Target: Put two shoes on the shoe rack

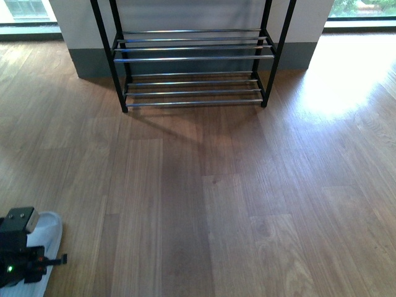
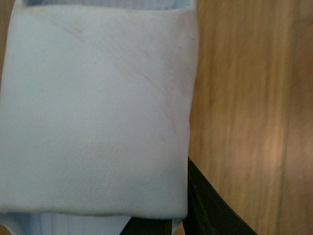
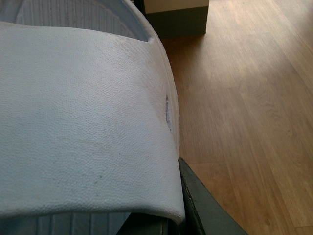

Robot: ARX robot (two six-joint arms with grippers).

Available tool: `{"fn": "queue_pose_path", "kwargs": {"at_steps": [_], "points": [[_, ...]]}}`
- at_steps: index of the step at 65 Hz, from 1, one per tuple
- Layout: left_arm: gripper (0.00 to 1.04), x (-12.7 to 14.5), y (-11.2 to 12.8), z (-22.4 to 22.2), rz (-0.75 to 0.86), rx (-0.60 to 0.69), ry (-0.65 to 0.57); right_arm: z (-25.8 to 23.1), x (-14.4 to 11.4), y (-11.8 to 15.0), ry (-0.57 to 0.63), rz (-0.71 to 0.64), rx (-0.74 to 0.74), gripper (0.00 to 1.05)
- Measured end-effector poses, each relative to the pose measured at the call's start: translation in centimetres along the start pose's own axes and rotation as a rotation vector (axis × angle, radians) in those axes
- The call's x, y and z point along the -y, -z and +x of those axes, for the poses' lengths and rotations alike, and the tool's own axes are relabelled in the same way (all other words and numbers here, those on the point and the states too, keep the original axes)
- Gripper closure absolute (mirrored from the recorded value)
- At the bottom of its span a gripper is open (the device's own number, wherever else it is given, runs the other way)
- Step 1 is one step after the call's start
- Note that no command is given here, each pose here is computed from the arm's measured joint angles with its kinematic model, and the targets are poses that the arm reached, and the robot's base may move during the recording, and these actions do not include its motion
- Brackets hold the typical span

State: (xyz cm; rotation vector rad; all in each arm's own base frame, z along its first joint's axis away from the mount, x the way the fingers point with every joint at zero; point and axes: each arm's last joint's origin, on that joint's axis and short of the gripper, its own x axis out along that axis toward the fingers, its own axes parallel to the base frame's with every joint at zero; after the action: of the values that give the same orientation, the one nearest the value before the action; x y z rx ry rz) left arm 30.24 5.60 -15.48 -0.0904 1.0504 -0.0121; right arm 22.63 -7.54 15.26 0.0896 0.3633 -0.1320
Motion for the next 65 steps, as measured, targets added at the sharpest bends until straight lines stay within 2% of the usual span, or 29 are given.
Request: {"fn": "queue_pose_path", "kwargs": {"at_steps": [5, 11, 15, 20, 23, 26, 29, 34, 40, 46, 54, 65], "points": [[1.03, 0.8, -3.5, -1.6, 0.036, 0.099, 0.02, 0.0, 0.0, 0.0, 0.0, 0.0, 0.0, 1.03], [1.03, 1.2, -5.8, -4.8, 0.067, 0.206, 0.038, 0.0, 0.0, 0.0, 0.001, 0.001, 0.0, 1.03], [1.03, 1.3, -6.3, -7.0, 0.071, 0.214, 0.021, 0.0, 0.0, 0.0, 0.0, 0.0, 0.0, 1.03], [1.03, 2.7, -5.9, -10.4, 0.055, 0.144, -0.029, 0.0, 0.0, 0.0, 0.0, 0.0, 0.0, 1.03], [1.03, 4.4, -5.2, -13.7, 0.056, 0.077, -0.075, 0.0, 0.0, 0.0, 0.001, 0.001, 0.0, 1.03], [1.03, 6.3, -4.9, -17.1, 0.084, 0.052, -0.065, 0.0, 0.0, 0.0, 0.0, 0.0, 0.0, 1.03], [1.03, 7.6, -5.2, -19.4, 0.121, 0.058, -0.052, 0.0, 0.0, 0.0, -0.003, -0.001, 0.0, 1.03], [1.03, 9.5, -7.0, -24.8, 0.166, 0.18, 0.02, 0.0, -0.1, 0.0, -0.01, -0.001, 0.0, 1.03], [1.03, 9.6, -8.4, -29.8, 0.159, 0.326, -0.022, 0.0, 0.0, 0.0, 0.003, 0.001, 0.0, 1.03], [1.03, 9.2, -8.5, -34.3, 0.134, 0.436, -0.076, 0.0, 0.1, 0.0, 0.009, 0.002, 0.0, 1.03], [1.03, 9.1, -7.6, -37.7, 0.136, 0.506, -0.119, 0.0, -0.1, 0.0, -0.012, -0.001, 0.0, 1.03], [1.03, 8.9, -6.5, -39.7, 0.146, 0.545, -0.183, 0.0, 0.0, 0.0, 0.002, 0.001, 0.0, 1.03]]}}
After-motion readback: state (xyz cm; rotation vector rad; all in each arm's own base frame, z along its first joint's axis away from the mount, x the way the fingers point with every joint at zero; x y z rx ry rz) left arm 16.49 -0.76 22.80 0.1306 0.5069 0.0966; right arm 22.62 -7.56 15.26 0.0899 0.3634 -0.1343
